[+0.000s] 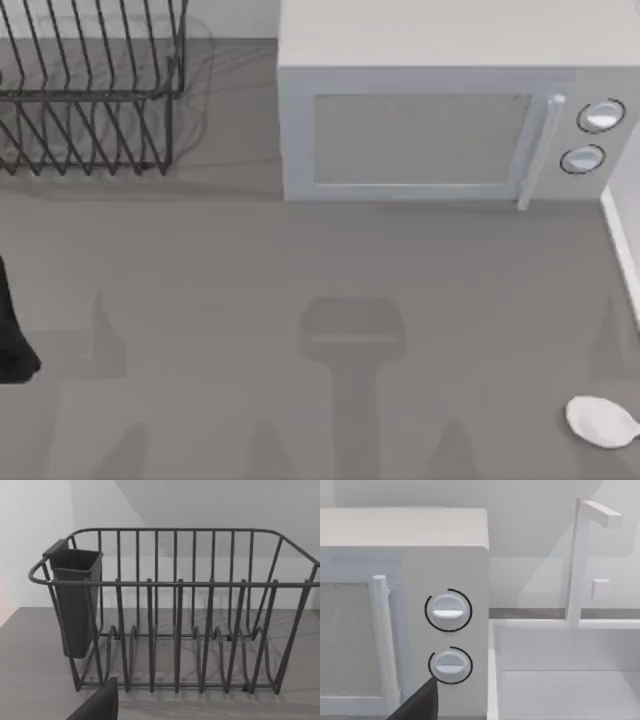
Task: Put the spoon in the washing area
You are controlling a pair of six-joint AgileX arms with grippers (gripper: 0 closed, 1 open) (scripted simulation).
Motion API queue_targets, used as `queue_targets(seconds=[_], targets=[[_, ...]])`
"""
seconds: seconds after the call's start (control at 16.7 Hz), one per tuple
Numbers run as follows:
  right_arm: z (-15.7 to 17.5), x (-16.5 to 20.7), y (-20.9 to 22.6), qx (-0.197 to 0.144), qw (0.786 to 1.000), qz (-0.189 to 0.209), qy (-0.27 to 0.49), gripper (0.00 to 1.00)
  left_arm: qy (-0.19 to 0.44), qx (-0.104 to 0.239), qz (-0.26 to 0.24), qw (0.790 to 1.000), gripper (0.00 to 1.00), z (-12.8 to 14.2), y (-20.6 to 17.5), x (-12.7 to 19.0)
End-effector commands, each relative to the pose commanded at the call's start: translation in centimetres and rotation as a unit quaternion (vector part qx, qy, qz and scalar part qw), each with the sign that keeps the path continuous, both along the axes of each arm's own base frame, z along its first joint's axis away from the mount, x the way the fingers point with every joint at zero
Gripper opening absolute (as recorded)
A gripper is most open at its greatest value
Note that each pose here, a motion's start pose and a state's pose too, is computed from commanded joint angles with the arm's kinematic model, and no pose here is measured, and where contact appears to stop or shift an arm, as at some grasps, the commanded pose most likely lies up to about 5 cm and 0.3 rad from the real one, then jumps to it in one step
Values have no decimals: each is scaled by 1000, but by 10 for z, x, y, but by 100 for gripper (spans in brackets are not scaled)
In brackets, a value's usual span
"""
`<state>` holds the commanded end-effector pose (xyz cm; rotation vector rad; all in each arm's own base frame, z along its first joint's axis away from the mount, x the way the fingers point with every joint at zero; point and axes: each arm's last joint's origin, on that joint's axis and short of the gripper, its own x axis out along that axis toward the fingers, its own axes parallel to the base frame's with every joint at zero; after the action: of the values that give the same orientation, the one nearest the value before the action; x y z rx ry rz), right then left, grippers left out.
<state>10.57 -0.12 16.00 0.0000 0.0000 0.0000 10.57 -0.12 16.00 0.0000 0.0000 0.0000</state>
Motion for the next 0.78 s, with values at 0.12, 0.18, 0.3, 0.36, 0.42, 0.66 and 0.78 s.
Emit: queue_targets(seconds=[0.12,0.18,0.3,0.36,0.42,0.66,0.78], targets=[[0,0,0,-1,1000,0,1,100,0,0,0,1000,100,0,0,0],[2,0,0,-6,1000,0,7,100,0,0,0,1000,100,0,0,0],[7,1,0,-33,999,0,37,100,0,0,0,1000,100,0,0,0],[11,2,0,-54,997,2,62,100,0,0,0,1000,100,0,0,0],[14,4,0,-80,992,6,94,100,0,0,0,1000,100,0,0,0],[25,19,0,-220,935,63,270,100,0,0,0,1000,100,0,0,0],[27,30,0,-291,876,122,365,100,0,0,0,1000,100,0,0,0]])
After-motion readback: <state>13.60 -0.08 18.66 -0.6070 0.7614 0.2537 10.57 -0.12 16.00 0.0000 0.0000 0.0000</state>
